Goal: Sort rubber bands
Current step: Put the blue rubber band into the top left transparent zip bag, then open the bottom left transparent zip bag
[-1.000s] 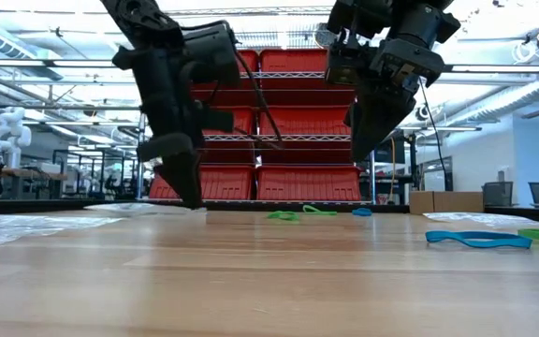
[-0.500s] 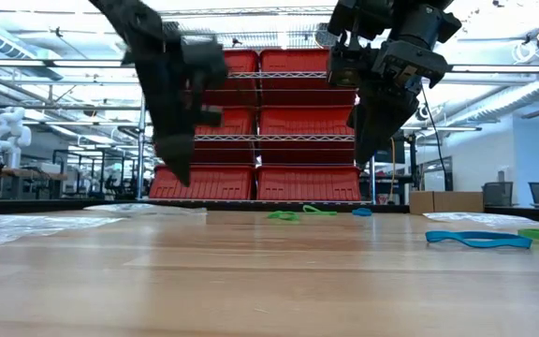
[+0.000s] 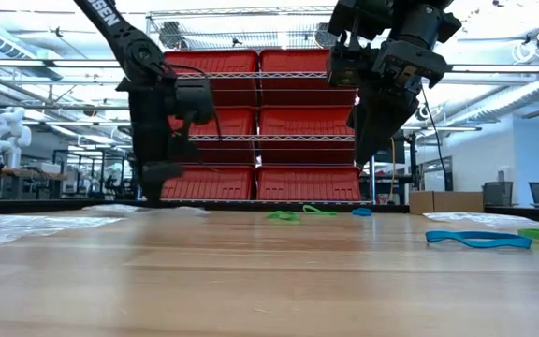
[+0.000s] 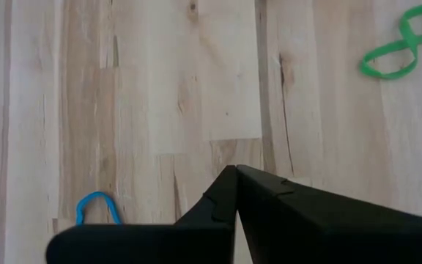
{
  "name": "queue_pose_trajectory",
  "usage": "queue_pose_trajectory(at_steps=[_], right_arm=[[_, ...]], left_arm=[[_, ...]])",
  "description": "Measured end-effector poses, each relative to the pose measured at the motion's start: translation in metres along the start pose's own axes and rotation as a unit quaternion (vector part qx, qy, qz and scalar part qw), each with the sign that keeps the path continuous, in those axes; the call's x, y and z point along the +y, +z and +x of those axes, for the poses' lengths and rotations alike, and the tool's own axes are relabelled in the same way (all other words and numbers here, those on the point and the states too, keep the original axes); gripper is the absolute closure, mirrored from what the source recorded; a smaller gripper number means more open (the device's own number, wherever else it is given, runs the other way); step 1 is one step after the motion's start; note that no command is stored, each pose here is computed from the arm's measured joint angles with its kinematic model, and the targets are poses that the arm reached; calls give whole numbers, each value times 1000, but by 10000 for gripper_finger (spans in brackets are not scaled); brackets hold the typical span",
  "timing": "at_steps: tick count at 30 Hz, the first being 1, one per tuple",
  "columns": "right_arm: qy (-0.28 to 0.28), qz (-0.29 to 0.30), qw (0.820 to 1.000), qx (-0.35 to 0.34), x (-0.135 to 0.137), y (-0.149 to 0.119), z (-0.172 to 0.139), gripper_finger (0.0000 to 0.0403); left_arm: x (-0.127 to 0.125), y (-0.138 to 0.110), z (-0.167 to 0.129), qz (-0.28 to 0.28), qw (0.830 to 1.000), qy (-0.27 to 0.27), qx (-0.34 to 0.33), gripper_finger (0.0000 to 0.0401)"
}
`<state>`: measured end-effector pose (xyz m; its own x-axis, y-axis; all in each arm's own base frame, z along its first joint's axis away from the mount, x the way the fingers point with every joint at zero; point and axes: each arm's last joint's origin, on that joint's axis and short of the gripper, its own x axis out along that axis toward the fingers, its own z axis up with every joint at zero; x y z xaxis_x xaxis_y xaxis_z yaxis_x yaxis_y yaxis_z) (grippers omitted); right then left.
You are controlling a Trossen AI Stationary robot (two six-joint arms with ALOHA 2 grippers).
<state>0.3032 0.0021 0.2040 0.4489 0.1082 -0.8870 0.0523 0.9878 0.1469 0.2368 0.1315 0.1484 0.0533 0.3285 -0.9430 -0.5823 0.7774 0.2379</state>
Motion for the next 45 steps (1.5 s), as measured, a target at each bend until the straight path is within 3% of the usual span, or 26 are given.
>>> queue_pose_trajectory(at_steps=[5,9,12,17,20,23,27,31,37,41,45], right_arm=[[0,11,1000,0,0,0,0,403],[0,3,1000,0,0,0,0,403],[0,-1,1000,0,0,0,0,403],[-1,-20,1000,-1,3,0,0,403],[3,-29,1000,-8,8,1,1,403],[0,-33,999,-22,15,3,1,403],[-13,-32,999,-31,28,2,2,403],[-23,-32,998,-42,41,1,3,403],[-15,-36,998,-48,51,0,3,403],[-15,-36,998,-47,52,-1,3,403],[-16,-39,998,-44,53,-2,3,403]], left_arm=[[6,-10,-20,-73,996,59,1,397],[6,-16,-54,-76,994,49,-59,397],[1,-29,-85,-48,994,-2,-95,398],[-26,-61,-118,93,978,-162,-93,398],[-44,-81,-118,148,964,-211,-61,398],[-61,-102,-105,177,959,-222,-20,398],[-80,-130,-76,184,959,-215,29,398],[-97,-146,-52,183,956,-230,23,398],[-119,-131,-42,182,948,-250,-75,398],[-128,-107,-33,169,936,-262,-164,399],[-130,-75,-20,139,927,-239,-255,399]])
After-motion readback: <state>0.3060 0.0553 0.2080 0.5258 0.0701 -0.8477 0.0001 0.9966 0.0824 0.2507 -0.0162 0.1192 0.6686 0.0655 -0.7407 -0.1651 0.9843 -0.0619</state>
